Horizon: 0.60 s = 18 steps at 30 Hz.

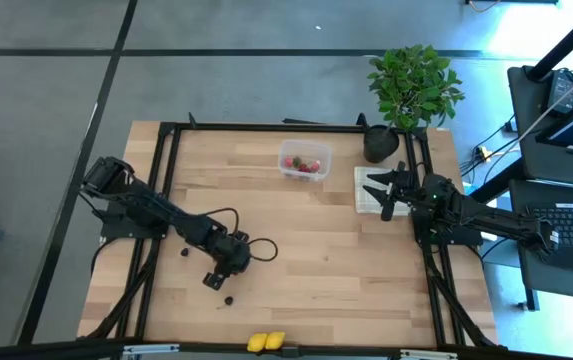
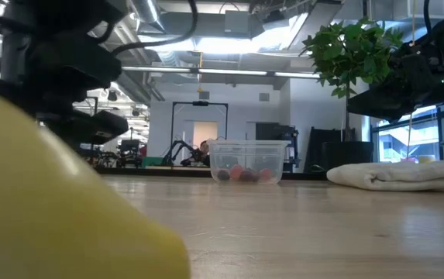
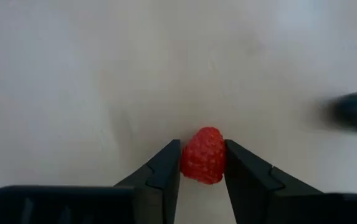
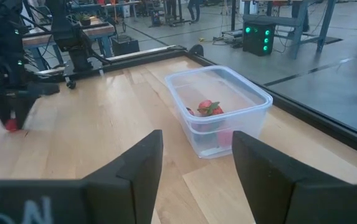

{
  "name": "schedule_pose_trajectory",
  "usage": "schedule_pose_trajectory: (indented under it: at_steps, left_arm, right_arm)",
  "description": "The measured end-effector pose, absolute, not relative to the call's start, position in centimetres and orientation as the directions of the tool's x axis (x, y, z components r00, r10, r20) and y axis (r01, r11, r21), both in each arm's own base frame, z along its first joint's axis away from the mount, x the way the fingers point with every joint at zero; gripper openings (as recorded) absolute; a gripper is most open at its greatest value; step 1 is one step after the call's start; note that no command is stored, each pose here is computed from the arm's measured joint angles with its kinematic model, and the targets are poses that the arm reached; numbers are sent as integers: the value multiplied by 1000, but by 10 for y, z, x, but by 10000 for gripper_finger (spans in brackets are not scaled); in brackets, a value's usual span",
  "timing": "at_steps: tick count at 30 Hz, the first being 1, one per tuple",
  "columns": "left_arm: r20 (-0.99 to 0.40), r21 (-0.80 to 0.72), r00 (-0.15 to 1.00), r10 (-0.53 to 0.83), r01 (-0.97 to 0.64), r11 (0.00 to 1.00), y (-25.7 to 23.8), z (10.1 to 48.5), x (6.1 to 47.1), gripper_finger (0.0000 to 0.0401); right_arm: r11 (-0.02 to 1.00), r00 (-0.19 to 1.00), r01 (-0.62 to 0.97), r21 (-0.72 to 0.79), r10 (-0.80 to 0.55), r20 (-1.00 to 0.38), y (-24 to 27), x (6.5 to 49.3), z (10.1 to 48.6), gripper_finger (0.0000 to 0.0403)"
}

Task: Pick and placing Produce into tupperware
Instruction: Put the raspberry into the transparent container

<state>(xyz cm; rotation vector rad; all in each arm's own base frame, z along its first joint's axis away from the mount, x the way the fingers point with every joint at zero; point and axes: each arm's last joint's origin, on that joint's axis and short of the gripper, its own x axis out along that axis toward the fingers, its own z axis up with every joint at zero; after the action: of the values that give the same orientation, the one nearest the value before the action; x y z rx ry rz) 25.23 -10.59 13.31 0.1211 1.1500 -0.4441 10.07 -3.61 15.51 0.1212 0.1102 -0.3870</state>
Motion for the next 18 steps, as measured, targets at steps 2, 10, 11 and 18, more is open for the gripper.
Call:
schedule_pose_trajectory:
  at_steps: [2,10,11,18]
  left_arm:
    - [-879,-212,322,-352,399,892,-104,139,258,97]
    - [-787,-334,385,-482,390,858,-76,165,288,99]
    - [-779,-315,408,-476,403,859,-71,169,293,103]
    - [-705,-57,624,-336,422,905,-27,216,330,98]
  right_arm:
    - [919,920,382,97,-369,-130,-36,101,155,195]
    - [919,920,382,97,-369,-130,-36,101,155,195]
    - [919,920,382,97,-369,-130,-36,101,155,195]
    - [919,920,382,97,-369,-130,-36,101,155,195]
